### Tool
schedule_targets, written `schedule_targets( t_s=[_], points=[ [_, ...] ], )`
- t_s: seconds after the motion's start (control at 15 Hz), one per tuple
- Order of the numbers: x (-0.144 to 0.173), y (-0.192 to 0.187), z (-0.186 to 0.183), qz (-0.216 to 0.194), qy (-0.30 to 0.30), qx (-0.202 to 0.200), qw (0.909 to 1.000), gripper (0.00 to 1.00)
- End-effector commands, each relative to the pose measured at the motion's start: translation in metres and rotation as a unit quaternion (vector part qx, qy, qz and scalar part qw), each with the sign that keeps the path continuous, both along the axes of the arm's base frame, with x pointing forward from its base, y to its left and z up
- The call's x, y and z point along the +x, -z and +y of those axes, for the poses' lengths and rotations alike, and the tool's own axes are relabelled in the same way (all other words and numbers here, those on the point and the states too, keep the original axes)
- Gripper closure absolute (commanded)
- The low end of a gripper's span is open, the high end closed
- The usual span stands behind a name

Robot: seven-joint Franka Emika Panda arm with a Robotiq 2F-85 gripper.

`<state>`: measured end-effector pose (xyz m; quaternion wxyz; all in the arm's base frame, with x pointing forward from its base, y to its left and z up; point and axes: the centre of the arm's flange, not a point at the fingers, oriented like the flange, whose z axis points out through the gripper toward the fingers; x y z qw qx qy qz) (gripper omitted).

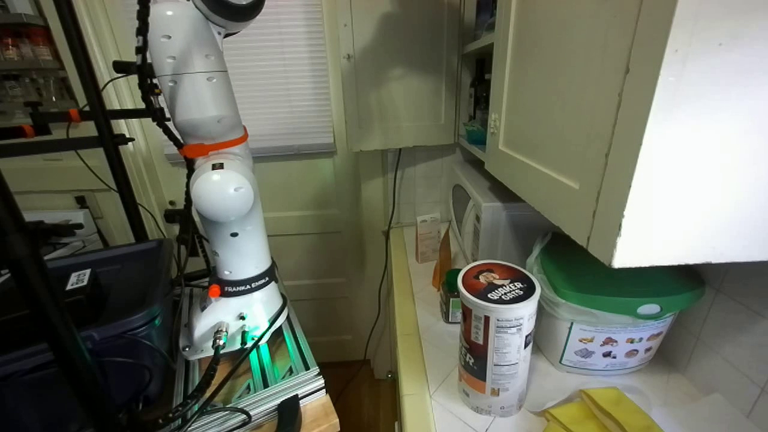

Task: Remove the white packet from the cabinet

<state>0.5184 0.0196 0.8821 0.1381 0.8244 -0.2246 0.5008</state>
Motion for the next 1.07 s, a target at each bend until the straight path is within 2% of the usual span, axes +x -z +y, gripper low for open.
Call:
schedule_targets(
  t_s=[0.0,0.4,0.53,0.6,0.67,1.0],
  points=[
    [0.011,0.003,-0.002,-0.02,0.0,-0.003,0.9998,0.29],
    [0.013,0.005,-0.005,-0.018,0.011,-0.01,0.9997,0.78],
    [0.012,0.005,-0.005,-0.017,0.014,-0.013,0.9997,0.89],
    [0.012,0.005,-0.005,-0.017,0.015,-0.012,0.9997,0.91],
    [0.011,0.005,-0.006,-0.015,0.018,-0.013,0.9996,1.0],
    [-0.008,-0.008,0.006,0.008,0.026,-0.004,0.9996,1.0]
  ],
)
